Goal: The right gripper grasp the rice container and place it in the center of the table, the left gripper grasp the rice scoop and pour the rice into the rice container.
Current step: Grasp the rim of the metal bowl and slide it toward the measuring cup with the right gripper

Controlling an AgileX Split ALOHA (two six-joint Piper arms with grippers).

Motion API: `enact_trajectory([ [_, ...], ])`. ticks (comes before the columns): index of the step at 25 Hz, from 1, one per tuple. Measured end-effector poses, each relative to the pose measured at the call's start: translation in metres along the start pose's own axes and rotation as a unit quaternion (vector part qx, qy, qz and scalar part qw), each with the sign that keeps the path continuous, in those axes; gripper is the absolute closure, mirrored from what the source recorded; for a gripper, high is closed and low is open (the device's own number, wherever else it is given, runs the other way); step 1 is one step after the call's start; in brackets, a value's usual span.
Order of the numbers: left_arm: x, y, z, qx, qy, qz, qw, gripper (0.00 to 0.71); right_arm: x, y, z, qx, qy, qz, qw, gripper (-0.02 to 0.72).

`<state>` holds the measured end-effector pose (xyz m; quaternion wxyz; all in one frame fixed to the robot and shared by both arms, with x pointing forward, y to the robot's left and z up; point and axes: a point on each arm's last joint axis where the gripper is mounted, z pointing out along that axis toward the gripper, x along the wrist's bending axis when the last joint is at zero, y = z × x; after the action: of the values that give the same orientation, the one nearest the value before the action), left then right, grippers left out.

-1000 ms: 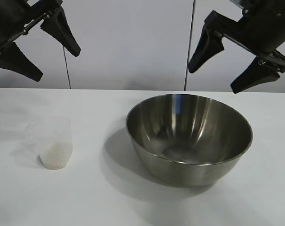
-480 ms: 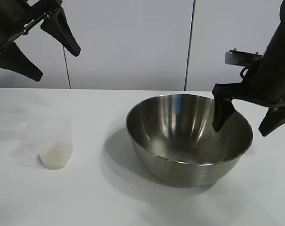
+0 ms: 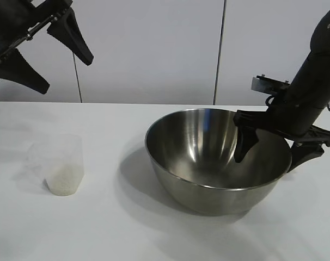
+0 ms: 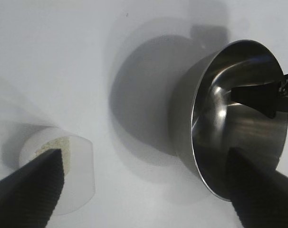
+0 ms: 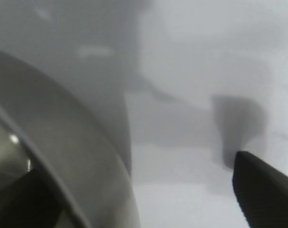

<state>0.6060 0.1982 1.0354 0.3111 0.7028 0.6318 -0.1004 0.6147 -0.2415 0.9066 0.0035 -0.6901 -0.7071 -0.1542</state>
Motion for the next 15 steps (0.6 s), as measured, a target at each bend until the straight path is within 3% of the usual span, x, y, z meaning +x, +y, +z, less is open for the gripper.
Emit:
enact_trajectory([
  [2, 0.0, 0.0, 0.0, 0.0, 0.0, 0.0, 1.0, 0.053, 0.001, -0.002, 0.0, 0.013, 0.006, -0.007, 1.0, 0.47],
  [15, 0.0, 0.001, 0.0, -0.003, 0.001, 0.0, 1.0, 0.053, 0.005, 0.003, -0.018, -0.019, 0.009, -0.011, 1.0, 0.482],
])
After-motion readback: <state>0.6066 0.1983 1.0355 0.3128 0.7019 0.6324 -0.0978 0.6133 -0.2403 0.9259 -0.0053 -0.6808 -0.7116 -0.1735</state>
